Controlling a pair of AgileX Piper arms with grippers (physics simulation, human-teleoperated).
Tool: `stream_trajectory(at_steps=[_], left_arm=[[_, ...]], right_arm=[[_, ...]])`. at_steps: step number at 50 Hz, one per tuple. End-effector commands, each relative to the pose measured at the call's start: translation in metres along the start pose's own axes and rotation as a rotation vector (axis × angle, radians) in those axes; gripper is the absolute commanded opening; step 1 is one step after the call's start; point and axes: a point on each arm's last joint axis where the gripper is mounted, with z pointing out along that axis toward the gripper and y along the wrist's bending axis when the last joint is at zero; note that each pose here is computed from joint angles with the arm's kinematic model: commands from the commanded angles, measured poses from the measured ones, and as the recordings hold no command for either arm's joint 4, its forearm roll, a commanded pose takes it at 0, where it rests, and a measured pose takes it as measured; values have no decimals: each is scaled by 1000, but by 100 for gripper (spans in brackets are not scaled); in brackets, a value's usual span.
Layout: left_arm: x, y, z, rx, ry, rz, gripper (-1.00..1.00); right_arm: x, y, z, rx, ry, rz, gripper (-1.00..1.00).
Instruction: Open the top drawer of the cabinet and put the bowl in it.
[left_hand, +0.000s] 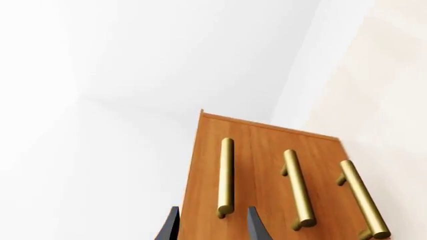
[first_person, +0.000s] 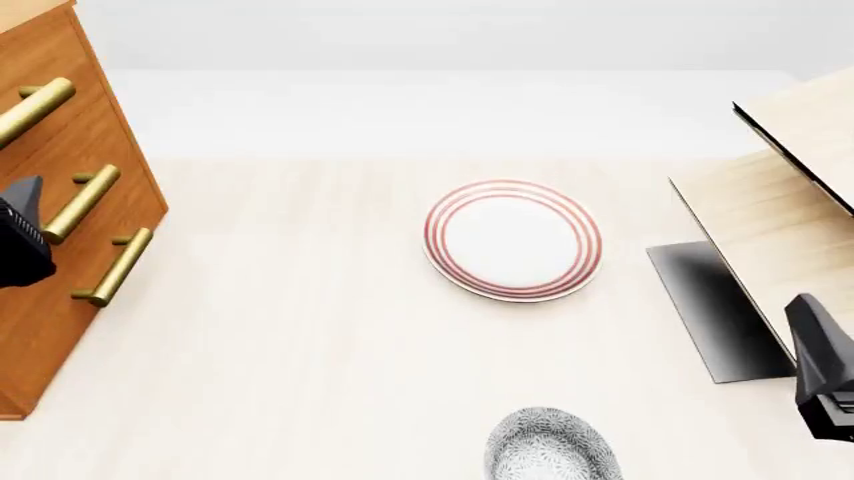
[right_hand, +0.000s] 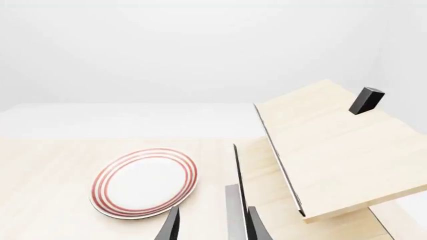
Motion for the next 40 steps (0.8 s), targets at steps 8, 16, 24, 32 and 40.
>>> stream_trajectory(at_steps=[8, 16, 24, 32, 40], left_arm=[[6, -7, 12, -8, 25, 50, 100], [9, -10, 17, -10, 37, 55, 100], [11, -10, 21, -5, 44, 43, 100], [15, -12, 27, 0, 62, 39, 100], [17, -15, 32, 6, 69, 37, 100]], right_arm=[[0, 0, 0, 0, -1, 0, 100], [0, 0, 0, 0, 0, 0, 100], [0, 0, 0, 0, 0, 0, 100], [0, 0, 0, 0, 0, 0, 100], [0, 0, 0, 0, 0, 0, 100]])
